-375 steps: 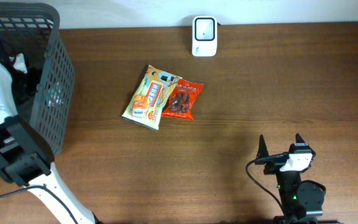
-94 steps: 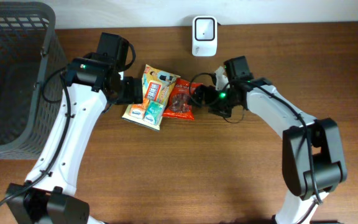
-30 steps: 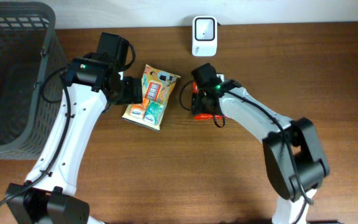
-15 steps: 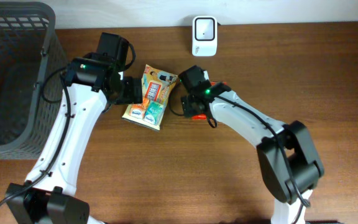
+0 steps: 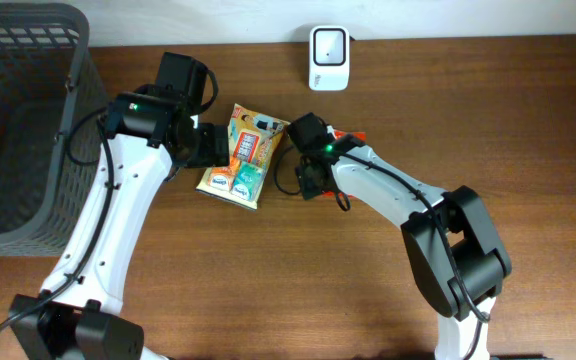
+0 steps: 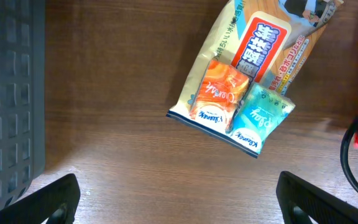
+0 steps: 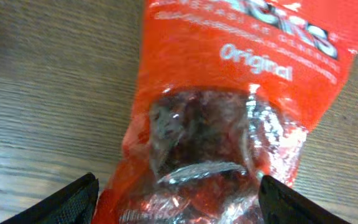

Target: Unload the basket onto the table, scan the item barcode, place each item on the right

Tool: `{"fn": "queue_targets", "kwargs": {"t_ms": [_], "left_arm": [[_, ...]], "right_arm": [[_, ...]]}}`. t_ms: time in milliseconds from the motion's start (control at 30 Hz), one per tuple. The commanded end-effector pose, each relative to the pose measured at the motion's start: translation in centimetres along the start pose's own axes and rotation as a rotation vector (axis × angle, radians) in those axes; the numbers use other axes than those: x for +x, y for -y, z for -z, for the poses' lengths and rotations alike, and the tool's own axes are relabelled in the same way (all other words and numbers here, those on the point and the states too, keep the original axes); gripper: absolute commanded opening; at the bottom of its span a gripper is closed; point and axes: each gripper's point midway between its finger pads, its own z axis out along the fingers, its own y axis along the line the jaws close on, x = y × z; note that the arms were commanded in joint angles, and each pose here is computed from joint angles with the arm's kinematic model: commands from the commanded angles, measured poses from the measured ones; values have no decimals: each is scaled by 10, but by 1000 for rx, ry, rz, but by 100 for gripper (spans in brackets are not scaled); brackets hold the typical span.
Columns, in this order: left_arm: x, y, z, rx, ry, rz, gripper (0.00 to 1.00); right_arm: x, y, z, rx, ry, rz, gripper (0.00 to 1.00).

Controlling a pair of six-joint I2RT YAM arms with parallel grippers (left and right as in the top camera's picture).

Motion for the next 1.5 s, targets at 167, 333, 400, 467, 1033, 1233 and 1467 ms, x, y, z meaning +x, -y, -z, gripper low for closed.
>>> {"fn": "queue_targets", "kwargs": {"t_ms": [167, 333, 400, 467, 1033, 1233, 1467], "left_arm": [[1, -1, -4, -13, -8, 10, 99], [1, -1, -4, -13, -8, 10, 99], [1, -1, -4, -13, -8, 10, 99], [1, -1, -4, -13, -8, 10, 99], [1, -1, -4, -13, -8, 10, 99], [1, -1, -4, -13, -8, 10, 99], [1, -1, -4, -13, -8, 10, 99]], "right_arm": [[6, 22, -11, 139, -22, 17, 77], [26, 30, -26, 202, -99, 52, 76], [29, 33, -24, 217, -112, 60, 72], [30, 35, -21, 222, -126, 64, 63], [-28, -5, 63, -153, -153, 9, 40], [-10, 30, 31, 18, -179, 43, 60], [29, 32, -17, 66, -203, 58, 65]]}}
